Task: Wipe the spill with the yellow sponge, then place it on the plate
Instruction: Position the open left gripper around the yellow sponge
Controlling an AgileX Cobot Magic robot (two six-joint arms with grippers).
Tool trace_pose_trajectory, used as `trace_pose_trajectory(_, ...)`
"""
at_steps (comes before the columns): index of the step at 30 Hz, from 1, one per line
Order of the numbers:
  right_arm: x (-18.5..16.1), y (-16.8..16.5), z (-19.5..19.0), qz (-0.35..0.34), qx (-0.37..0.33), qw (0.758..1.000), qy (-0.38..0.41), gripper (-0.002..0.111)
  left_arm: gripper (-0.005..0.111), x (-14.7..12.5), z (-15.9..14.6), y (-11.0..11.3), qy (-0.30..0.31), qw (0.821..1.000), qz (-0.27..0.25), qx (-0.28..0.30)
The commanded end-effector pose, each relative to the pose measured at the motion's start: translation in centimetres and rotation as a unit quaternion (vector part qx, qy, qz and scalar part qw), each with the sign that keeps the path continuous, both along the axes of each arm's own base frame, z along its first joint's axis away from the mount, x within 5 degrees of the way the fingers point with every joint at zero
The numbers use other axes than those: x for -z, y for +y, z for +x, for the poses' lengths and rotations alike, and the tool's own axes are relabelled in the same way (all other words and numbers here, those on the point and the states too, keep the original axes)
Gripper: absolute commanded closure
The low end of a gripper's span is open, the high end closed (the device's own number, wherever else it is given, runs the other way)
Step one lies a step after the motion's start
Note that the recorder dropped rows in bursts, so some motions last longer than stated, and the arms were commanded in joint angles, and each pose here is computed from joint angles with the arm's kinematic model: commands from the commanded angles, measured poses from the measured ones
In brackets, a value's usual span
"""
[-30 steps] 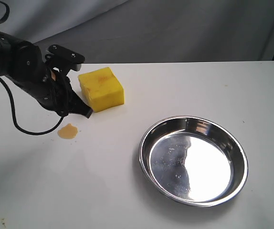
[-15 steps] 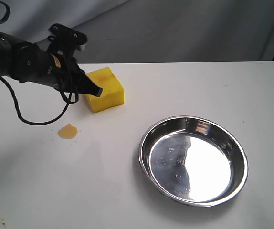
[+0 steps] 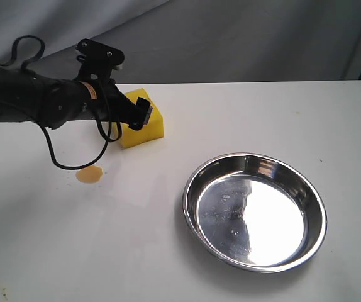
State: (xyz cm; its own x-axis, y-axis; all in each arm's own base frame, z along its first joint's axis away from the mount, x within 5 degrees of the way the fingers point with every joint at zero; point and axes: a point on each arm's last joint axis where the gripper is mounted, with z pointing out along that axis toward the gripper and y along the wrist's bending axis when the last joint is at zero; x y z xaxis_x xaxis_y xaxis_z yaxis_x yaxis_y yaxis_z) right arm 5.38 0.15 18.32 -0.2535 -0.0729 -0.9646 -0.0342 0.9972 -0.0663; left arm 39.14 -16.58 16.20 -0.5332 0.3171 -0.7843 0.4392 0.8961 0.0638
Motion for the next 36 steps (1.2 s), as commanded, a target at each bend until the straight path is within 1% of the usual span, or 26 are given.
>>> trace_pose_trajectory(1, 0.1, 0.0, 0.0, 0.0, -0.001, 1.0, -0.002, 0.108, 0.008, 1.0, 0.6, -0.3, -0.005, 0.999, -0.043, -0.025)
trace_pose_trajectory(7, 0.1, 0.0, 0.0, 0.0, -0.001, 1.0, -0.002, 0.108, 0.008, 1.9, 1.1, -0.6, -0.027, 0.998, -0.056, -0.021)
trace_pose_trajectory(17, 0.1, 0.0, 0.0, 0.0, -0.001, 1.0, -0.002, 0.108, 0.008, 4.6, 1.3, -0.7, -0.011, 0.998, -0.053, -0.023)
trace_pose_trajectory(22, 0.1, 0.0, 0.0, 0.0, -0.001, 1.0, -0.002, 0.108, 0.008, 5.4, 1.3, -0.7, -0.008, 0.998, -0.051, -0.022)
trace_pose_trajectory(26, 0.1, 0.0, 0.0, 0.0, -0.001, 1.0, -0.002, 0.108, 0.008, 5.5, 1.3, -0.7, -0.007, 0.999, -0.049, -0.02)
trace_pose_trajectory(36, 0.1, 0.0, 0.0, 0.0, -0.001, 1.0, -0.002, 0.108, 0.008, 5.8, 1.1, -0.6, -0.012, 0.999, 0.018, 0.026)
